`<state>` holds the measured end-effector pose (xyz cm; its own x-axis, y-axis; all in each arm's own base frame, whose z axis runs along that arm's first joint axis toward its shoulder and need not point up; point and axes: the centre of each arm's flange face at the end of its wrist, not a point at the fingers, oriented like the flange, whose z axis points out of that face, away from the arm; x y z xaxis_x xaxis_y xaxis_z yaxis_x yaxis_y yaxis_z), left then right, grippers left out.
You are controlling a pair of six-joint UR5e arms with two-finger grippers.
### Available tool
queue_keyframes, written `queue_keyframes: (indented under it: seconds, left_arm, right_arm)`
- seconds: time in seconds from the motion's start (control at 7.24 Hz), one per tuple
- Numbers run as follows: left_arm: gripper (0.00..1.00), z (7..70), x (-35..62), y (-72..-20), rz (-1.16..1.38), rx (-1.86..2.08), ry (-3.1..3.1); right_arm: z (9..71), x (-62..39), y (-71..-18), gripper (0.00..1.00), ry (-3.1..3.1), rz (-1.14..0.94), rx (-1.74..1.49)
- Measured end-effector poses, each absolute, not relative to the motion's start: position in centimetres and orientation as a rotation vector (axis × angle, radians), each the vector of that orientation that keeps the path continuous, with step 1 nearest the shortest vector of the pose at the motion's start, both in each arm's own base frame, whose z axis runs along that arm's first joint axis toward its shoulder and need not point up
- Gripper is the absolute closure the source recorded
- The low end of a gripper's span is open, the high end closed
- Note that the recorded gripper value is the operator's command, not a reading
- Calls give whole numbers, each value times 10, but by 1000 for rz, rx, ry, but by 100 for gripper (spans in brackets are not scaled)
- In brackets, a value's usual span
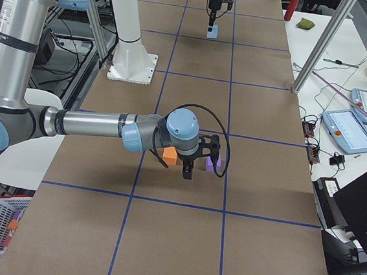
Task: Place blue block between orange and purple blocks
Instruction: 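Lift the light blue cube with the left gripper and carry it toward the table center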
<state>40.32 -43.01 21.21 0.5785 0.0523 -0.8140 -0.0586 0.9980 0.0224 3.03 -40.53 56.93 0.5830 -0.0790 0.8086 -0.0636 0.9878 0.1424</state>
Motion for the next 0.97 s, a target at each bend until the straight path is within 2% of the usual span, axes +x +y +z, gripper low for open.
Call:
queue_keyframes:
  seconds: [0.41, 0.69, 0.97]
  left_arm:
    - [100, 93, 580, -435, 59, -32, 878]
    - [100, 66, 645, -427, 83, -41, 852]
    - [100, 68, 677, -424, 100, -21, 869]
  right_arm:
    - [544, 1, -417, 0, -983, -20, 197]
    - [526, -31, -419, 0, -1027, 13, 192]
    - [491, -70, -437, 0, -1079, 40, 159]
